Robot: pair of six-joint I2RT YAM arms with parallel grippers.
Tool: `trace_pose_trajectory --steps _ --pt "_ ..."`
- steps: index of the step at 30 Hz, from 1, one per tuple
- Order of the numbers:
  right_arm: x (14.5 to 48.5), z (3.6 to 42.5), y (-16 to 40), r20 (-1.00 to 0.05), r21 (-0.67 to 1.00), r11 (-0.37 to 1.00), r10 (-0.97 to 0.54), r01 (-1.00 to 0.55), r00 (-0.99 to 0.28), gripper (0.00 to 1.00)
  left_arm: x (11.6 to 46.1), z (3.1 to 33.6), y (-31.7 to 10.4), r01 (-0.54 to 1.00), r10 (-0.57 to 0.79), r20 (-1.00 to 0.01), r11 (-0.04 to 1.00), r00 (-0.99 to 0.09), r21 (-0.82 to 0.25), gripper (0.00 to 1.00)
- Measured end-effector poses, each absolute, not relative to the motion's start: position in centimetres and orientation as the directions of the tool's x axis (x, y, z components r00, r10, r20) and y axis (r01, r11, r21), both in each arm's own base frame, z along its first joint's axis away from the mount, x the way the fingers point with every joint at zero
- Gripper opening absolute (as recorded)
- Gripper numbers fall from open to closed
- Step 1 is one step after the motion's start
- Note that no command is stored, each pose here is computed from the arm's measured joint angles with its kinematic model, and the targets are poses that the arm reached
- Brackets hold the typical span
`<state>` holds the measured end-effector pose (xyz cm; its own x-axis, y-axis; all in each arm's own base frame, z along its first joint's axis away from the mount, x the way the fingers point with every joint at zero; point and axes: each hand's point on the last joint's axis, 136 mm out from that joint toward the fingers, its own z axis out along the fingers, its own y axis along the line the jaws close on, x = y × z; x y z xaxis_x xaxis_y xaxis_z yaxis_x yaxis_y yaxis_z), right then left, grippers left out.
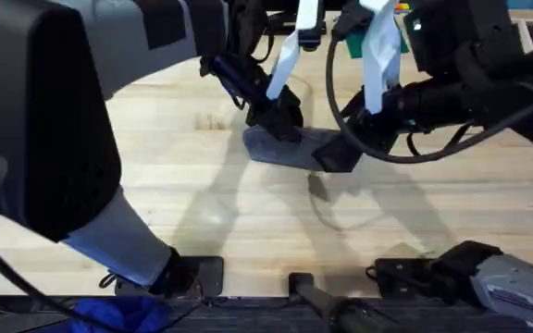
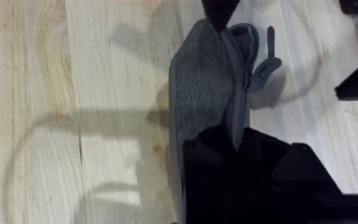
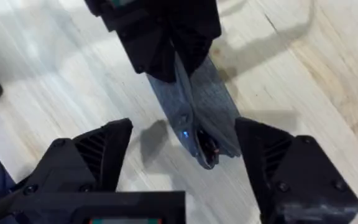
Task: Unzip the bag, pick up the pens from the table one at a time and place them inside, then zip the bag closed.
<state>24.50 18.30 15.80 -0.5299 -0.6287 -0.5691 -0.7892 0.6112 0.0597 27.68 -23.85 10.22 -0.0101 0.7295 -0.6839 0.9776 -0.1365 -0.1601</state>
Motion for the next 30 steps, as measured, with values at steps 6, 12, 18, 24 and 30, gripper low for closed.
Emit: trace_pose_trajectory --steps 6,12,18,24,30 --pt "24.3 15.3 18.7 -0.55 0.035 0.601 -0.656 -0.799 -0.517 0.997 27.7 10.2 -23.8 0.978 0.73 -0.684 -0.136 -0.01 -0.16 0.042" --pt "24.2 14.0 19.1 -0.503 -0.001 0.588 -0.699 -0.809 -0.508 0.997 27.7 10.2 -23.8 0.978 0.729 -0.684 -0.136 -0.01 -0.16 0.042" --pt "24.3 13.8 18.9 -0.484 -0.039 0.59 -0.717 -0.807 -0.501 0.997 27.7 10.2 -23.8 0.978 0.729 -0.684 -0.137 -0.01 -0.16 0.042" --pt "24.4 13.7 18.7 -0.481 -0.05 0.595 -0.718 -0.802 -0.503 0.989 27.7 10.2 -23.8 0.978 0.73 -0.684 -0.136 -0.01 -0.16 0.042" --pt "24.4 13.7 18.9 -0.481 -0.047 0.597 -0.717 -0.801 -0.505 0.93 27.7 10.2 -23.8 0.978 0.73 -0.684 -0.137 -0.01 -0.16 0.042"
